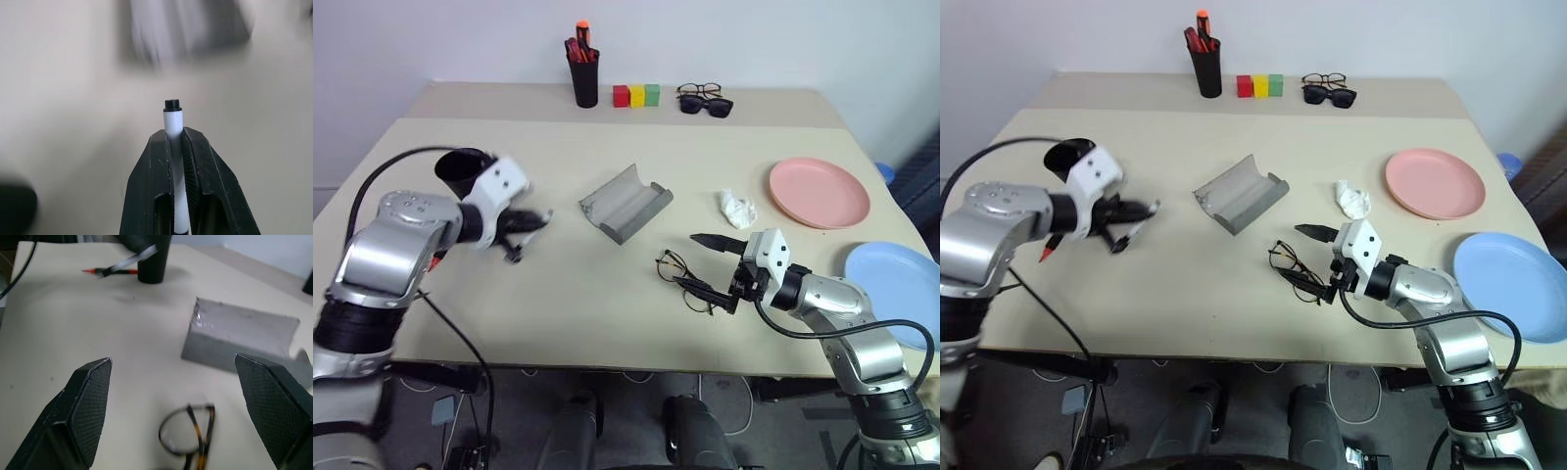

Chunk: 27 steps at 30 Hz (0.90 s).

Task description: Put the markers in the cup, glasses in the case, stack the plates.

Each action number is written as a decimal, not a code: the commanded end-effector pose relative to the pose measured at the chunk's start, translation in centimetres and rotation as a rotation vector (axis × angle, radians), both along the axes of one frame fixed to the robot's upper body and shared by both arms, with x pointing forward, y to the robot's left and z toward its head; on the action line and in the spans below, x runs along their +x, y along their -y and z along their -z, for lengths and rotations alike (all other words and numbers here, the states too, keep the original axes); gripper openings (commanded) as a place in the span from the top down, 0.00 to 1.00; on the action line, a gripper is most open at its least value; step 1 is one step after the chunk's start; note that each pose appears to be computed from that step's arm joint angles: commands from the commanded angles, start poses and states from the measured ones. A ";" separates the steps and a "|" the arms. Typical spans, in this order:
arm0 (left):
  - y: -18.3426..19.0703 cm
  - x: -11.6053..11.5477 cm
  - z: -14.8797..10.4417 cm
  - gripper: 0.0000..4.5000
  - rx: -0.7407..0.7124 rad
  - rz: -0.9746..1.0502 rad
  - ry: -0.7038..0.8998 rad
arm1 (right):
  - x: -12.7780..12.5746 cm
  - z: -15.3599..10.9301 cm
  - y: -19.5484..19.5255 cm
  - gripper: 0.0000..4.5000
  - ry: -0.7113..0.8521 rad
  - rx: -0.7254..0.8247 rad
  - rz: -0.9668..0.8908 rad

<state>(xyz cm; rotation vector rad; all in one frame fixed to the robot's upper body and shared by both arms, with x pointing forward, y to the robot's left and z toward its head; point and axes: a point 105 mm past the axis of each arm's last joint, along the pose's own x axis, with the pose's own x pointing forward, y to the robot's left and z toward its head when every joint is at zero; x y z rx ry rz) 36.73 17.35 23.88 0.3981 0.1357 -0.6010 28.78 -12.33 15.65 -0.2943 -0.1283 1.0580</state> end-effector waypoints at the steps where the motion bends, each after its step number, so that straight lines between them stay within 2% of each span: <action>1: -4.1 2.5 -5.7 0.98 -0.102 -0.298 0.275 | 0.4 -0.9 -0.4 0.09 0.048 0.009 -0.026; 6: -7.9 3.6 -9.7 0.98 -0.187 -0.522 0.498 | 1.2 -1.3 -0.9 0.09 0.074 0.008 -0.048; 10: -10.3 3.4 -10.5 0.98 -0.205 -0.645 0.582 | 1.5 -1.6 -1.3 0.09 0.087 0.010 -0.062; 15: -11.0 3.1 -8.9 0.98 -0.188 -0.670 0.569 | 1.6 -1.6 -1.3 0.09 0.092 0.009 -0.071; 21: -11.4 2.7 -4.7 0.98 -0.159 -0.697 0.488 | 1.6 -1.4 -1.3 0.09 0.085 0.009 -0.077; 25: -11.0 2.8 -3.0 0.98 -0.164 -0.697 0.457 | 1.5 -1.2 -1.2 0.09 0.080 0.009 -0.077; 27: -10.7 3.0 -2.6 0.82 -0.173 -0.696 0.445 | 1.5 -1.1 -1.1 0.09 0.078 0.008 -0.076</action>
